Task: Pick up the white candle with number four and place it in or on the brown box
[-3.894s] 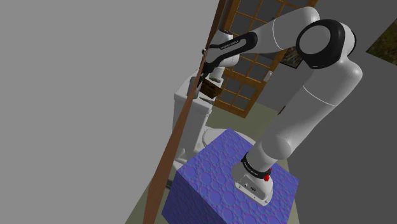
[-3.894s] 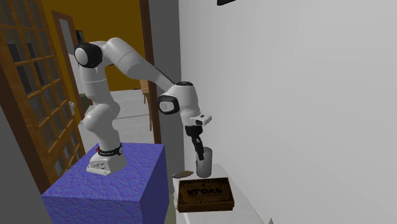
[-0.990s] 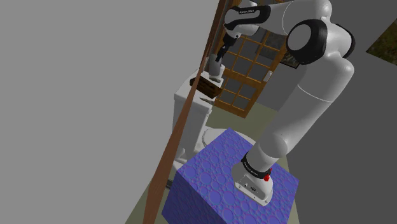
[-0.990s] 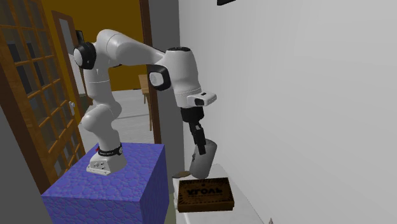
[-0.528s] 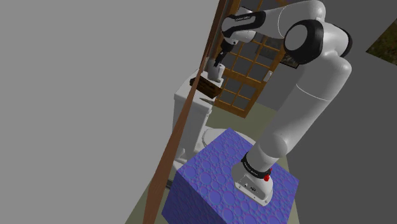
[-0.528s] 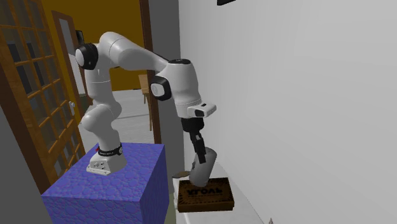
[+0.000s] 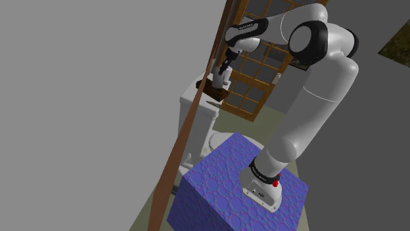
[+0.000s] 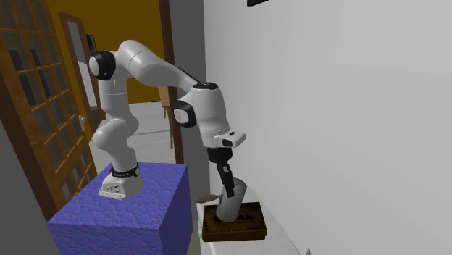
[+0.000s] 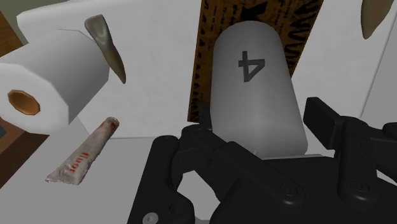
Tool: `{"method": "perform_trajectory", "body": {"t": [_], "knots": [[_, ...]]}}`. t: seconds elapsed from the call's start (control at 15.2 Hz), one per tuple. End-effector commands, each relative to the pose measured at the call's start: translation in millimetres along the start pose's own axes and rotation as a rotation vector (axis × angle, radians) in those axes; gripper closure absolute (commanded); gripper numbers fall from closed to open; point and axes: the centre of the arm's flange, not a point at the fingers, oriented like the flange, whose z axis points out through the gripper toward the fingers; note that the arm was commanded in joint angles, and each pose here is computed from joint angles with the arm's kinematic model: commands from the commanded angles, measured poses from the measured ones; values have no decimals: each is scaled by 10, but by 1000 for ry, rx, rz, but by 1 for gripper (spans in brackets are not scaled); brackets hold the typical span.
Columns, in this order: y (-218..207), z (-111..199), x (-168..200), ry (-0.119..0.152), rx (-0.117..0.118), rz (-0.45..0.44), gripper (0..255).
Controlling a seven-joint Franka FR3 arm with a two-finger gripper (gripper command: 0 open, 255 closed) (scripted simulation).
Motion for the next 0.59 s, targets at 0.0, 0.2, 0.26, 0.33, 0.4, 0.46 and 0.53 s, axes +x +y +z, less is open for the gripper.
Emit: {"method": "perform_trajectory", "body": {"t": [0.0,0.2,0.26,0.33,0.4,0.46,0.53], "knots": [[-22,107,-35,1,-1,0,255],[-22,107,-35,1,-1,0,255],[-22,107,-35,1,-1,0,255],[-22,107,-35,1,-1,0,255],[-22,107,-35,1,-1,0,255],[-22,107,-35,1,-1,0,255],[-25,105,-37,1,-1,0,0]]}}
